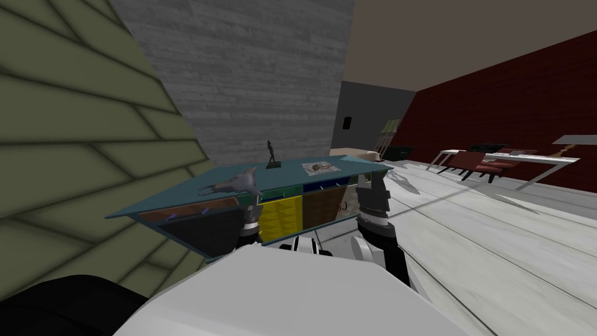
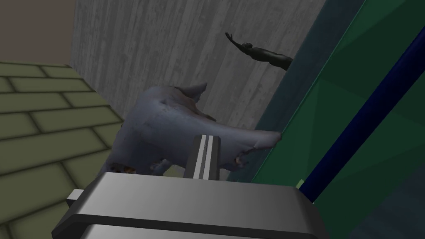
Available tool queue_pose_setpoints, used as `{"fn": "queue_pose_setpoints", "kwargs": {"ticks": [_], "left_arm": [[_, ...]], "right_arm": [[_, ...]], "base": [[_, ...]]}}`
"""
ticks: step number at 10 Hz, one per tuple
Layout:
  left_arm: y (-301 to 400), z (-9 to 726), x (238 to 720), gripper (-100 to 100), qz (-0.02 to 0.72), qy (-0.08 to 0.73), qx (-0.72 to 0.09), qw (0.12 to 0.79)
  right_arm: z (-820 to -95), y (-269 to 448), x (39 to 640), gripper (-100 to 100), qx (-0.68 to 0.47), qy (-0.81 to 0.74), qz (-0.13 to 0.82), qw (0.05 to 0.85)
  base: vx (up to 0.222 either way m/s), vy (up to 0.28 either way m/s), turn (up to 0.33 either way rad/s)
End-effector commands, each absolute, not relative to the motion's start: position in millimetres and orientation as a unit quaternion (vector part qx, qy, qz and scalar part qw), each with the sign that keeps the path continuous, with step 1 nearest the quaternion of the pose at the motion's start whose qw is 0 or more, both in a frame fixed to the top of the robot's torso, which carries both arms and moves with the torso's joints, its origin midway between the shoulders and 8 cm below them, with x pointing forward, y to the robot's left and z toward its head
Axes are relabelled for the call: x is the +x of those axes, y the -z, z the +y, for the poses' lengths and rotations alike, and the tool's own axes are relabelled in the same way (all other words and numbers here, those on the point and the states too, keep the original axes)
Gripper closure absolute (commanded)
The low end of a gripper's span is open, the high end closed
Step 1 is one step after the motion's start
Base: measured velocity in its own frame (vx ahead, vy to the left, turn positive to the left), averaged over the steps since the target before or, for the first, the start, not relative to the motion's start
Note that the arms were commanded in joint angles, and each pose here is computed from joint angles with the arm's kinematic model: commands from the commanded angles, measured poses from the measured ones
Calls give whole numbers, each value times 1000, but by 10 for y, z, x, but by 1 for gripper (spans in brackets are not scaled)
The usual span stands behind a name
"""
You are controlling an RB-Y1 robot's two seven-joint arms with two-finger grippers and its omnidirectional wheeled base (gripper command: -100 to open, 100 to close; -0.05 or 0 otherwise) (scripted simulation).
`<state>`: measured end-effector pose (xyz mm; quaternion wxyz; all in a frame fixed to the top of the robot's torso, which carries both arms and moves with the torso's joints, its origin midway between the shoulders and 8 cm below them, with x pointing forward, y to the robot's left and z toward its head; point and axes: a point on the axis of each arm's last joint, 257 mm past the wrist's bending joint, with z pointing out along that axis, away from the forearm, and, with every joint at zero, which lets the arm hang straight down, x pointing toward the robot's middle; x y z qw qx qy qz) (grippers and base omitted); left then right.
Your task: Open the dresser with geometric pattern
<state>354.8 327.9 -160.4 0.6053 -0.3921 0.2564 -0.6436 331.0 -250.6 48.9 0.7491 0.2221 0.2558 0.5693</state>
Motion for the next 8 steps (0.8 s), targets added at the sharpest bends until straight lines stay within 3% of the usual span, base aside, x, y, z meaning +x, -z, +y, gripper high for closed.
{"fn": "queue_pose_setpoints", "kwargs": {"ticks": [1, 8], "left_arm": [[1829, 3312, 3501, -100, 256, 643, -406, 597], [2170, 3449, 3335, -100, 248, 639, -424, 592]], "right_arm": [[-2505, -489, 3310, 0, 222, -569, 256, 749], [-2506, -489, 3310, 0, 222, -569, 256, 749]], "base": [[78, -166, 12], [44, -108, 32]]}}
